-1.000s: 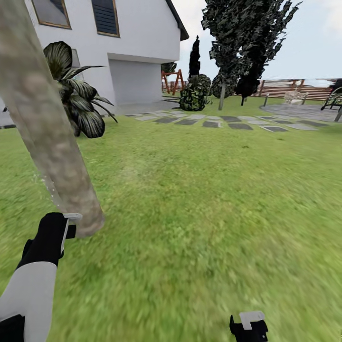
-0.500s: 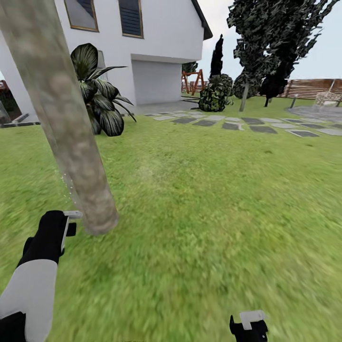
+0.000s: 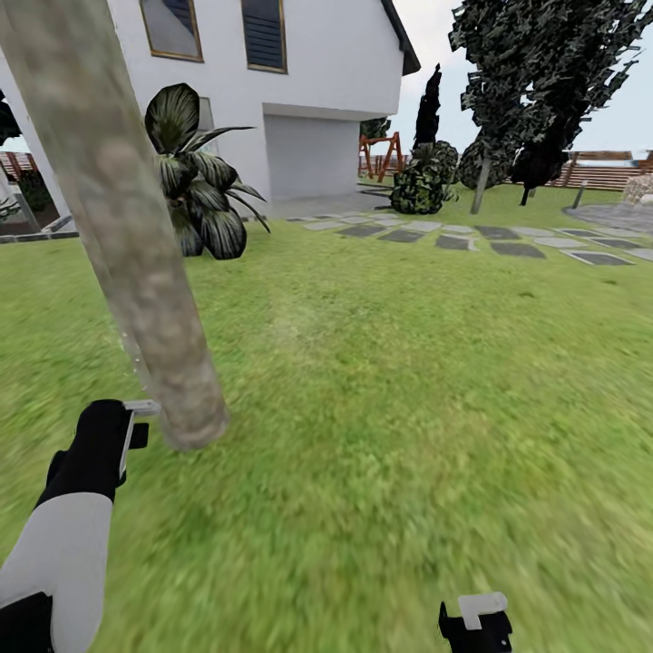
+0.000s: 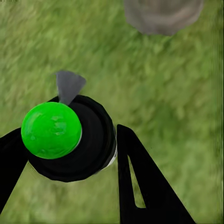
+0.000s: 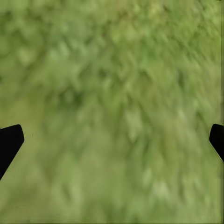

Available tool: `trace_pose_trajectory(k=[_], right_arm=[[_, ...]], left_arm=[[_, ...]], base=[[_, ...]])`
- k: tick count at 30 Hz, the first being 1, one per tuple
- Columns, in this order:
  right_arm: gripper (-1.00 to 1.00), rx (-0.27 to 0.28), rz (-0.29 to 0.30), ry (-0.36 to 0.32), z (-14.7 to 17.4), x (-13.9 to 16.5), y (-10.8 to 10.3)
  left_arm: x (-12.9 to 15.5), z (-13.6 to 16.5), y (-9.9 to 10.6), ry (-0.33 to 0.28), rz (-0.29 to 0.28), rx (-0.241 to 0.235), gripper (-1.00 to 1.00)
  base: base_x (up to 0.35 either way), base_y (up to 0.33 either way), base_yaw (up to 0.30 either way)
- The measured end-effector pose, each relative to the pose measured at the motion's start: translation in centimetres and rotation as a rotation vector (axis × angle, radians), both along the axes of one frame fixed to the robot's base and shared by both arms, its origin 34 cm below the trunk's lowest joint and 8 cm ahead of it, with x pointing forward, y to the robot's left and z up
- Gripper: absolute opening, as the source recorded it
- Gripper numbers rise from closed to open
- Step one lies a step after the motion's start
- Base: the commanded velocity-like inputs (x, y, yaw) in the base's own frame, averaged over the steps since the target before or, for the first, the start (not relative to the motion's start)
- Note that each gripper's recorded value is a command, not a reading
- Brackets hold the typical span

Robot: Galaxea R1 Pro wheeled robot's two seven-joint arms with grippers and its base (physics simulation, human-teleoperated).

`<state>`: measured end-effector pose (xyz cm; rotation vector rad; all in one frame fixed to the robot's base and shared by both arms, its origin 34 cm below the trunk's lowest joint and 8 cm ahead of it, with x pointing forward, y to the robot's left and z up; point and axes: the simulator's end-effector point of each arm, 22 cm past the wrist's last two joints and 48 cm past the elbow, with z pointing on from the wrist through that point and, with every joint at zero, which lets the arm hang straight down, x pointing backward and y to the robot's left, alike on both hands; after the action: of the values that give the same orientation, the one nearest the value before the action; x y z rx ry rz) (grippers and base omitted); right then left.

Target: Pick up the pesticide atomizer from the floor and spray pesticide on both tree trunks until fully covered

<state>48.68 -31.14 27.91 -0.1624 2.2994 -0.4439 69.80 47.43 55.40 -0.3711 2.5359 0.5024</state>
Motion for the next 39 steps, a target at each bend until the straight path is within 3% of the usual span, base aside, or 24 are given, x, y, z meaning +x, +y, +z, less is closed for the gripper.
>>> trace_pose_trajectory(k=[17,26,30,34,39], right_arm=[[1.0,0.0,0.0,0.0,0.0,0.0,0.0],[1.0,0.0,0.001,0.0,0.0,0.0,0.0],[1.0,0.0,0.0,0.001,0.0,0.0,0.0],[1.0,0.0,0.001,0.0,0.0,0.0,0.0],[1.0,0.0,0.0,0.0,0.0,0.0,0.0]], left_arm=[[0.0,0.0,0.0,-0.001,0.001,-0.005,-1.0],[0.0,0.0,0.1,-0.001,0.001,0.001,-1.0],[-0.6,0.8,2.7,-0.002,0.03,0.032,-1.0],[0.5,0.9,0.9,-0.009,0.011,0.005,-1.0],[2.7,4.2,1.0,-0.058,0.027,0.034,-1.0]], base=[[0.248,-0.133,0.044],[-0.098,-0.186,0.163],[-0.005,-0.004,0.002],[0.0,0.0,0.0],[0.0,0.0,0.0]])
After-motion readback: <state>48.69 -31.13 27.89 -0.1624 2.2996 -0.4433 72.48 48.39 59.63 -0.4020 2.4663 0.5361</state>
